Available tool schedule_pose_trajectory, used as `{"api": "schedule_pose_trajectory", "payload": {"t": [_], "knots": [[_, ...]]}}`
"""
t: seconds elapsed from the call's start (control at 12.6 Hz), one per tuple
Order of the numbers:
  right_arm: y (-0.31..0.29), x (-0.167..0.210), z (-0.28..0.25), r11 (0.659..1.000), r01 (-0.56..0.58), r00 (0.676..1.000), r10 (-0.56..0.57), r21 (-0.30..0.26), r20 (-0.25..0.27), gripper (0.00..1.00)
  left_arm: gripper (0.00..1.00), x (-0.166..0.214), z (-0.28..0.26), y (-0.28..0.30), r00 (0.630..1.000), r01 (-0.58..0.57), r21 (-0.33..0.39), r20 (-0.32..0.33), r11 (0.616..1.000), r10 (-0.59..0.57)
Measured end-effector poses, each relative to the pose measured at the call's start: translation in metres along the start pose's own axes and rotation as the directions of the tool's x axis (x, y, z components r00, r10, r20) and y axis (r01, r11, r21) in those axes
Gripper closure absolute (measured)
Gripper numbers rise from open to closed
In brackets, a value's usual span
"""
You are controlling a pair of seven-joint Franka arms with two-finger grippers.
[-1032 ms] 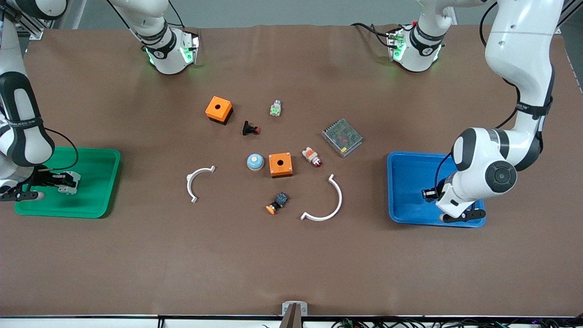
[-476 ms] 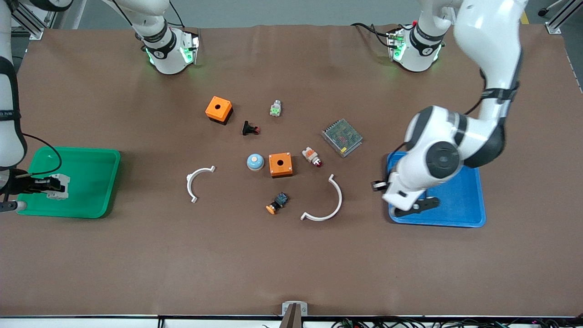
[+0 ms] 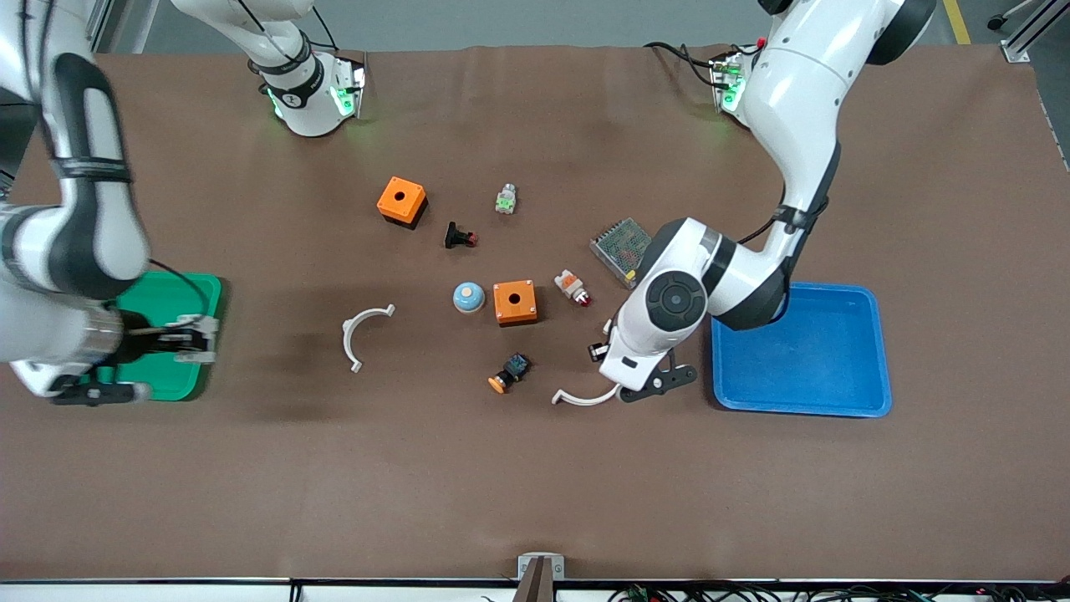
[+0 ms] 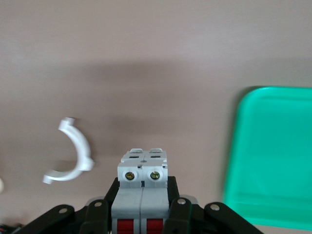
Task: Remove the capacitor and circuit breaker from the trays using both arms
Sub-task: 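Carry the capacitor and breaker toward the table middle with both grippers, then lower the capacitor and breaker onto the table and open both grippers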
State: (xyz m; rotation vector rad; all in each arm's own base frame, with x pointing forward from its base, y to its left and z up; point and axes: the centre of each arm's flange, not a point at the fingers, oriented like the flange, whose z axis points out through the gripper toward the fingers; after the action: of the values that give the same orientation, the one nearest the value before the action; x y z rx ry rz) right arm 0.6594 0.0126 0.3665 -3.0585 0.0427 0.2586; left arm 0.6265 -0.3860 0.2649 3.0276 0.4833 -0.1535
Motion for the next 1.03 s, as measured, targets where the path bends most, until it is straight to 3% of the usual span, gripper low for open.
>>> {"api": "schedule_pose_trajectory", "payload": {"t": [0.24,0.4,0.87,0.95,1.03], "knots": [[-0.137,-0.011,0.024,0.996,-0.084,0.995,0.083,-0.021,-0.054,0.6,0.66,0.005,0.022,0.008,1.0,0.024,-0.028,0.001,0.999,-0.024],[-0.198,-0.021,0.049,0.993,-0.113,0.99,0.11,-0.02,-0.085,0.6,0.66,0.003,0.04,0.014,0.999,0.037,-0.034,0.001,0.999,-0.037],[-0.259,-0.023,0.14,0.983,-0.183,0.972,0.181,-0.001,-0.151,0.6,0.65,-0.012,0.072,0.024,0.999,0.043,-0.01,0.023,0.999,-0.043],[-0.264,-0.023,0.151,0.983,-0.183,0.971,0.181,0.001,-0.157,0.6,0.61,-0.011,0.07,0.024,0.999,0.045,-0.012,0.021,0.999,-0.045],[-0.265,-0.022,0.16,0.984,-0.181,0.97,0.179,0.003,-0.164,0.6,0.5,-0.007,0.065,0.024,0.999,0.048,-0.021,0.014,0.999,-0.048]]}}
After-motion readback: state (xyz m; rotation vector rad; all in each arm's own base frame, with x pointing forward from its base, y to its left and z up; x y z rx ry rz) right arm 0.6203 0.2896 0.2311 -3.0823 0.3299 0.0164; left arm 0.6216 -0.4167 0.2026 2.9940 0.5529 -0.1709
